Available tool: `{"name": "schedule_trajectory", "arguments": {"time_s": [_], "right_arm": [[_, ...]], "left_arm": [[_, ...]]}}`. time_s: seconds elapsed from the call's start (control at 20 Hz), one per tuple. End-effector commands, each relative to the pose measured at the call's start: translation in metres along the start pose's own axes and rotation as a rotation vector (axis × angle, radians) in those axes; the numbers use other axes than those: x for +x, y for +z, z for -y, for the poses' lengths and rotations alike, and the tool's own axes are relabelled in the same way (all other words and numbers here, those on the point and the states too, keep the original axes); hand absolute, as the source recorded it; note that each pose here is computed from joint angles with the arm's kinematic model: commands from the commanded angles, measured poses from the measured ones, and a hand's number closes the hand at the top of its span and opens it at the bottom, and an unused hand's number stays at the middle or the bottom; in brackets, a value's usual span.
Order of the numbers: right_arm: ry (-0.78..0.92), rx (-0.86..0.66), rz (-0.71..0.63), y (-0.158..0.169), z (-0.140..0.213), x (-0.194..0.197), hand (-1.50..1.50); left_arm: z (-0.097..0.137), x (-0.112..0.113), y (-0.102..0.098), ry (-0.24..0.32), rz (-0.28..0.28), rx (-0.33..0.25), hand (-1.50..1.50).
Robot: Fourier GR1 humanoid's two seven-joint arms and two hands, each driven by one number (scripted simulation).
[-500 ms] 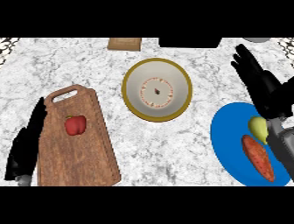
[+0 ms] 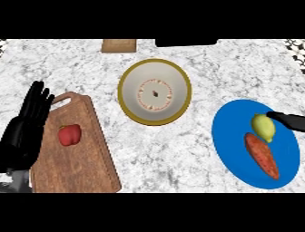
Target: Pick the lemon from the plate and place it in the bowl
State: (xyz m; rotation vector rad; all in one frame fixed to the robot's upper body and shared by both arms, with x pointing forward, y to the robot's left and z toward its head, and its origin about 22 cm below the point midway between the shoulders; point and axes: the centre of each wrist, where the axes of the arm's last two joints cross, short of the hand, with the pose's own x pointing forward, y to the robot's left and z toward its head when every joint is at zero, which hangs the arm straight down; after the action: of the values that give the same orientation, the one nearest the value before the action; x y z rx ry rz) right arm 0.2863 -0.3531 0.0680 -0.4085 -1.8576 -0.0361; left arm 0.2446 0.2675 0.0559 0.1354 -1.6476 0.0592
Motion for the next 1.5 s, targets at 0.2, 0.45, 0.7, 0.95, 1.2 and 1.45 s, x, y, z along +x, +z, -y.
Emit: {"name": "schedule_trajectory", "arguments": {"time_s": [0.2, 0.45, 0.7, 0.95, 1.2, 1.45], "right_arm": [[0.137, -0.309, 0.192, 0.05, 0.059, -0.068, -1.5], [0.424, -0.18, 0.097, 0.022, 0.116, -0.029, -1.5], [0.746, 0.198, -0.223, 0.035, 0.146, -0.02, -1.5], [0.855, 0.479, -0.415, 0.019, 0.13, 0.012, -1.5], [0.817, 0.533, -0.411, 0.009, 0.078, 0.056, -1.5], [0.762, 0.462, -0.428, 0.015, 0.066, 0.044, -1.5]], "left_arm": [[-0.021, 0.004, -0.02, 0.143, 0.035, -0.112, 0.0], [-0.024, 0.0, -0.03, 0.146, 0.042, -0.121, 0.0], [-0.024, 0.0, -0.025, 0.143, 0.049, -0.149, 0.0], [-0.027, 0.01, -0.029, 0.137, 0.035, -0.142, 0.0], [-0.03, -0.002, -0.03, 0.155, 0.029, -0.132, 0.0], [-0.022, -0.003, -0.029, 0.143, 0.034, -0.122, 0.0]]}}
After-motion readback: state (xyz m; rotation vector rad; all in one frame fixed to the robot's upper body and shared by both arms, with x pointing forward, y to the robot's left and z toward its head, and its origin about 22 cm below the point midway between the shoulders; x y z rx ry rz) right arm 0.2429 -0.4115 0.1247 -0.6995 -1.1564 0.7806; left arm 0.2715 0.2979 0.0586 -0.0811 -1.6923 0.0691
